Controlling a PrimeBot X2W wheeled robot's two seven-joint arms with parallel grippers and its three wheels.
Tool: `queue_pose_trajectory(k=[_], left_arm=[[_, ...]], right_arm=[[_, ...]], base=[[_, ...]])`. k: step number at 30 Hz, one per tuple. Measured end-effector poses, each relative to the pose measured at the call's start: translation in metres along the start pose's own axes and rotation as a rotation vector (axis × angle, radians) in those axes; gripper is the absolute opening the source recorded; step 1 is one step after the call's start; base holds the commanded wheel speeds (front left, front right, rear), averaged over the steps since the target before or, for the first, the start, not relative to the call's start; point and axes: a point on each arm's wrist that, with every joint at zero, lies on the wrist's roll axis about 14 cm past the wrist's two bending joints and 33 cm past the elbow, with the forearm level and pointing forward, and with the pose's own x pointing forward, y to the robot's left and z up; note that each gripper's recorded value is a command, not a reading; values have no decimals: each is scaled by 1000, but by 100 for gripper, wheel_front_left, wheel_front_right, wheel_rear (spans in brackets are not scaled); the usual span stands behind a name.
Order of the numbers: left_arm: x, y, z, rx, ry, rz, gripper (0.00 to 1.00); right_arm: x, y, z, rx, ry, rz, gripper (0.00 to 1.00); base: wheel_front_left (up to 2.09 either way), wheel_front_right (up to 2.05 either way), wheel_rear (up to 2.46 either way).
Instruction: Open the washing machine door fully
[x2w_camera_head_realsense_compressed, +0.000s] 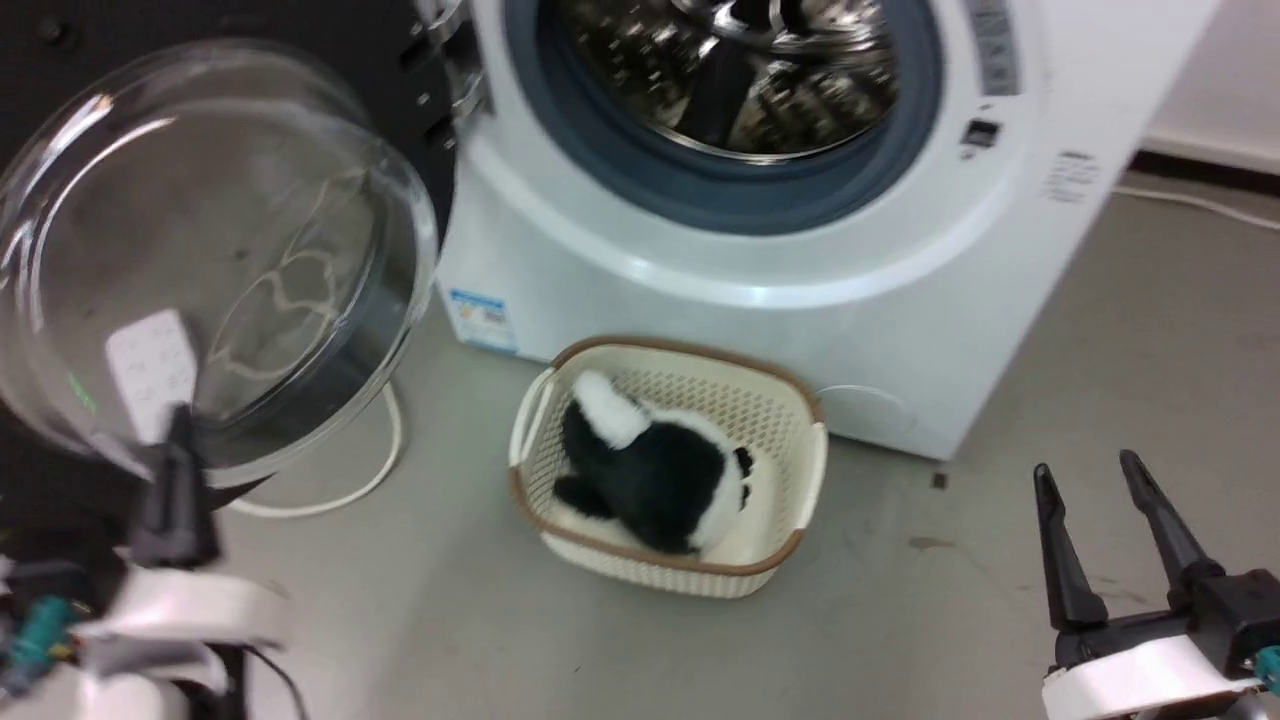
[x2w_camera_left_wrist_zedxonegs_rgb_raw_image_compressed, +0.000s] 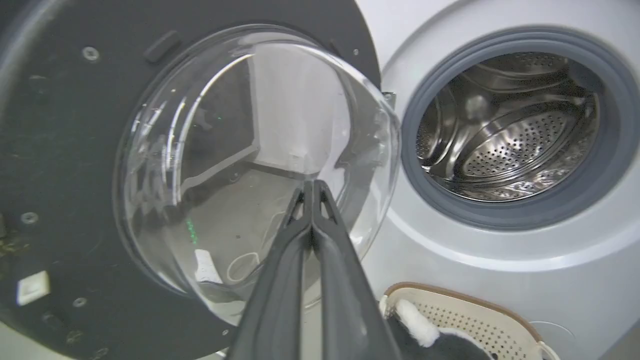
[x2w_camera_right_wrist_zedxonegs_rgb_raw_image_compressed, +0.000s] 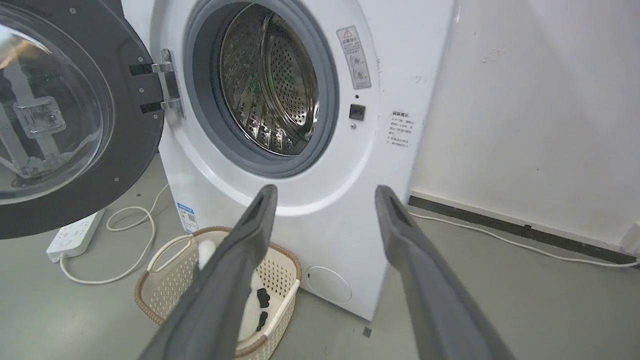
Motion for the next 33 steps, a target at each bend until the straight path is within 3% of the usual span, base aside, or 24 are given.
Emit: queue_pose_trajectory(k=[2,3,5,6,20,33], left_arm=[[-6,-22,-1,-29,-4,-44,0],[-9,-32,-1,-41,-7,-64,5],[-14,-50,-2,-57,-7,-103,58],[-16,-59,-2,-63,-5,-119,100],[-55,-143,-20,-91,55,-321,100],[-68,-155,-27,-74,77,-345,100]], right_arm=[[-7,-8,7,2,-16,-27,100],[-11,-12,10,1,-21,-40,100],[-21,-19,15,-5,-31,-64,100],[-25,-22,19,-9,-37,-76,100],[-73,-50,32,-22,-52,-186,100],[-77,-45,24,-13,-25,-177,100]], base=[[0,0,0],[0,0,0],[0,0,0],[0,0,0],[0,0,0],[0,0,0]])
